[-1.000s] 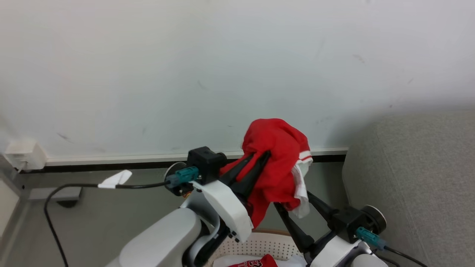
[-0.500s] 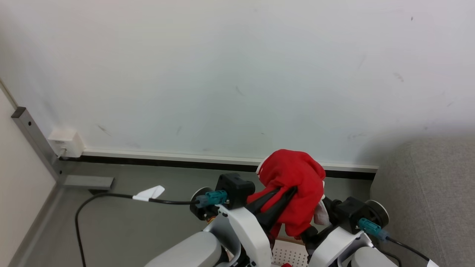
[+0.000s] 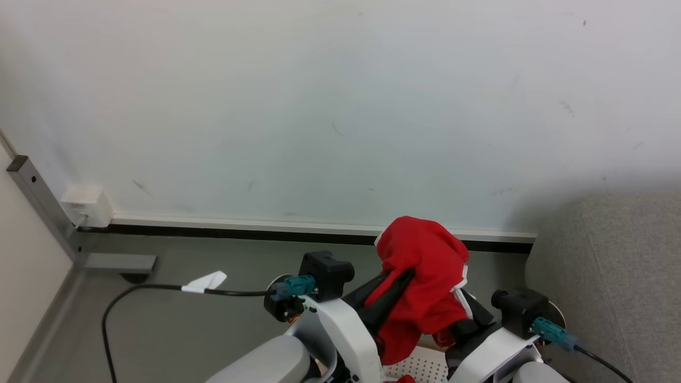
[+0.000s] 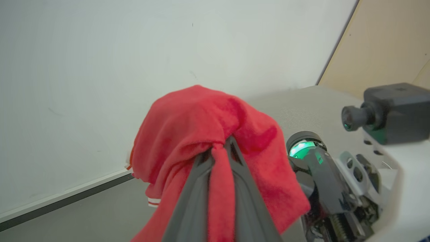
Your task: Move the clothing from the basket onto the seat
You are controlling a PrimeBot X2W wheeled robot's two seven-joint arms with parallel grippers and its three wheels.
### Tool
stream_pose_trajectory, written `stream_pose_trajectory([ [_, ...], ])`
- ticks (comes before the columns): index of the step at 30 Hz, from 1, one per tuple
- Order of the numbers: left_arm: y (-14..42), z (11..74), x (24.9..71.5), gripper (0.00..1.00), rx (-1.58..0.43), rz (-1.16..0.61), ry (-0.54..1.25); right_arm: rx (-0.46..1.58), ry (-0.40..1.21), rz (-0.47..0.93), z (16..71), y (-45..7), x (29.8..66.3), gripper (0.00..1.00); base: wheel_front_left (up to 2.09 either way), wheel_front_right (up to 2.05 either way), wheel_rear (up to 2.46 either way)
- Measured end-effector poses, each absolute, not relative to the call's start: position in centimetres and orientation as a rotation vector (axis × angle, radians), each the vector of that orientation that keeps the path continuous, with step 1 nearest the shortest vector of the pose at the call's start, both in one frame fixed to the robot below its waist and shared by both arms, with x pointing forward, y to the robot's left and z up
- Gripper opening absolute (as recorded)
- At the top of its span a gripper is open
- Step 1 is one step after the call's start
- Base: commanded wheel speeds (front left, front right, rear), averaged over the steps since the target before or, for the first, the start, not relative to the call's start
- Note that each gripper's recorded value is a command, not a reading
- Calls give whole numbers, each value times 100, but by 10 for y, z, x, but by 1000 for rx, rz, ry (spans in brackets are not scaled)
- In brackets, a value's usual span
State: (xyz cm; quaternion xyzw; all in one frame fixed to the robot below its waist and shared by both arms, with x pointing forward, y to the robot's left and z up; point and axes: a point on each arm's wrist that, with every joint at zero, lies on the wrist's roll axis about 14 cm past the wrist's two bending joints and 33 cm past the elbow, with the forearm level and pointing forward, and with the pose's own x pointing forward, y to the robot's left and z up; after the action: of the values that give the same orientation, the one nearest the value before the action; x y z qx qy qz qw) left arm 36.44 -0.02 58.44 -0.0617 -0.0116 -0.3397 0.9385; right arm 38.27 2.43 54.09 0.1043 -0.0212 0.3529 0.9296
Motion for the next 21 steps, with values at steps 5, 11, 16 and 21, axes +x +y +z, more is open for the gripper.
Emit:
stream_pose_trajectory([
  [5,-4,583,366,100,-148,-699,-21,259,-41,677,540,12,385,0,0,0,0],
  [11,-7,585,370,100,-154,-707,-35,273,-62,601,544,-15,394,0,0,0,0],
  [16,-16,589,370,100,-165,-735,-53,253,-90,511,547,-52,401,0,0,0,0],
  [21,-29,586,371,100,-158,-771,-64,196,-126,444,553,-86,402,0,0,0,0],
])
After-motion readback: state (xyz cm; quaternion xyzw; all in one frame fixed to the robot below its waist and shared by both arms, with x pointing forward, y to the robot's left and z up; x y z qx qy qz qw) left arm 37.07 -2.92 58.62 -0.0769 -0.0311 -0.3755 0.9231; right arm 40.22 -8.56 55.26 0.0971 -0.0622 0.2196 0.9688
